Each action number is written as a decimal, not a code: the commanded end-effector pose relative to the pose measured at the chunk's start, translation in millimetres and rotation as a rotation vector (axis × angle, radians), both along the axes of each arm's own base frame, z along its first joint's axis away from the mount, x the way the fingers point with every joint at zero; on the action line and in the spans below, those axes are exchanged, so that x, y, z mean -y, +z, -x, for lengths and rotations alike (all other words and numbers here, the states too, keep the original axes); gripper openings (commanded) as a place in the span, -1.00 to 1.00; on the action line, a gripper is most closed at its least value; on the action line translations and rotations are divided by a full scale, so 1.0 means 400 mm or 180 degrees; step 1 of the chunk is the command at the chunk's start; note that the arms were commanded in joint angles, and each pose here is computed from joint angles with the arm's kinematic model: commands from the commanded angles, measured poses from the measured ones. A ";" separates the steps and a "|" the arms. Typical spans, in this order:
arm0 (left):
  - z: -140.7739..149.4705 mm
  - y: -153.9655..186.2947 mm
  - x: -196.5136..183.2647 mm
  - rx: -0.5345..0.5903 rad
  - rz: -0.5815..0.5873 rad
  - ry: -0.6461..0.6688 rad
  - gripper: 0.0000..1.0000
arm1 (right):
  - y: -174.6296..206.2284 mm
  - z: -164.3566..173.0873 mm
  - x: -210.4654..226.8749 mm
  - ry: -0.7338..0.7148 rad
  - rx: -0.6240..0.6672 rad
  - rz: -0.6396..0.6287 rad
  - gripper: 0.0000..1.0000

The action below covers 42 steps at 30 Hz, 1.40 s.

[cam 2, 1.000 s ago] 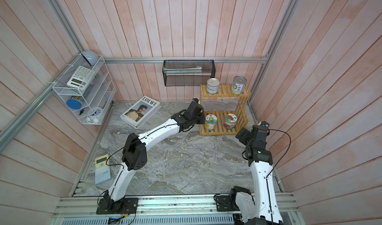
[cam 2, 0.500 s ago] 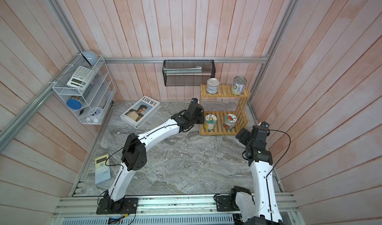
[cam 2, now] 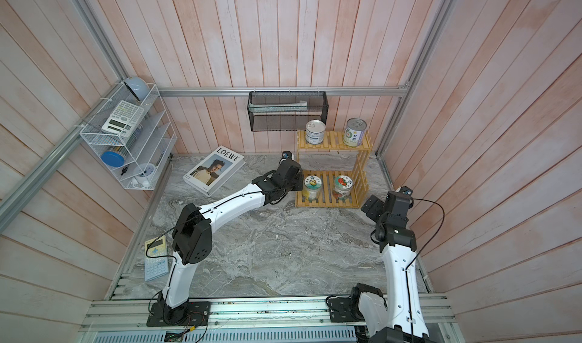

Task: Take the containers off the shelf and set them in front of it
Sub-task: Move the shelf to the center of the board.

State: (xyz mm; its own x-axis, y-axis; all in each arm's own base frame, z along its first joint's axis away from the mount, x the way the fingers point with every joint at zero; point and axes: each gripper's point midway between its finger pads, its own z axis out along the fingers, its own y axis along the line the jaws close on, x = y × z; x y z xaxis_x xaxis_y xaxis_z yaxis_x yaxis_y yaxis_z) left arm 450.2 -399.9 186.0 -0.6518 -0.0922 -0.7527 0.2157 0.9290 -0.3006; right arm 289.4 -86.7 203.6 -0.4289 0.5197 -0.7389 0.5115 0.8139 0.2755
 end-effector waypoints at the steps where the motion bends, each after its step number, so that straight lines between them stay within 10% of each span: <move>1: -0.010 -0.077 -0.131 -0.0180 -0.0374 0.0378 -1.00 | 0.043 -0.018 -0.005 0.0152 0.0131 0.0047 0.96; 11: 0.016 -0.099 -0.195 -0.0222 -0.0468 0.0356 -1.00 | 0.071 -0.215 -0.110 0.1300 0.0192 -0.0582 0.96; 27: 0.032 -0.125 -0.272 -0.0271 -0.0492 0.0467 -1.00 | -0.033 -0.360 -0.218 0.1801 -0.0063 -0.0590 0.93; 42: 0.043 -0.126 -0.340 -0.0267 -0.0516 0.0612 -1.00 | -0.110 -0.403 -0.277 0.1886 -0.0406 -0.0312 -0.20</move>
State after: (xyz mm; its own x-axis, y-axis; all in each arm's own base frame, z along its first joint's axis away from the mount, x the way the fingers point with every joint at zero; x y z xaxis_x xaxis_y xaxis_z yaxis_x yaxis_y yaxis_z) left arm 442.7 -306.1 184.4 -0.6151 -0.1593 -0.7722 0.1204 0.9489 -0.2917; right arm 449.3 26.9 165.5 -0.7401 0.2423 -0.6273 -0.0071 0.9300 0.3675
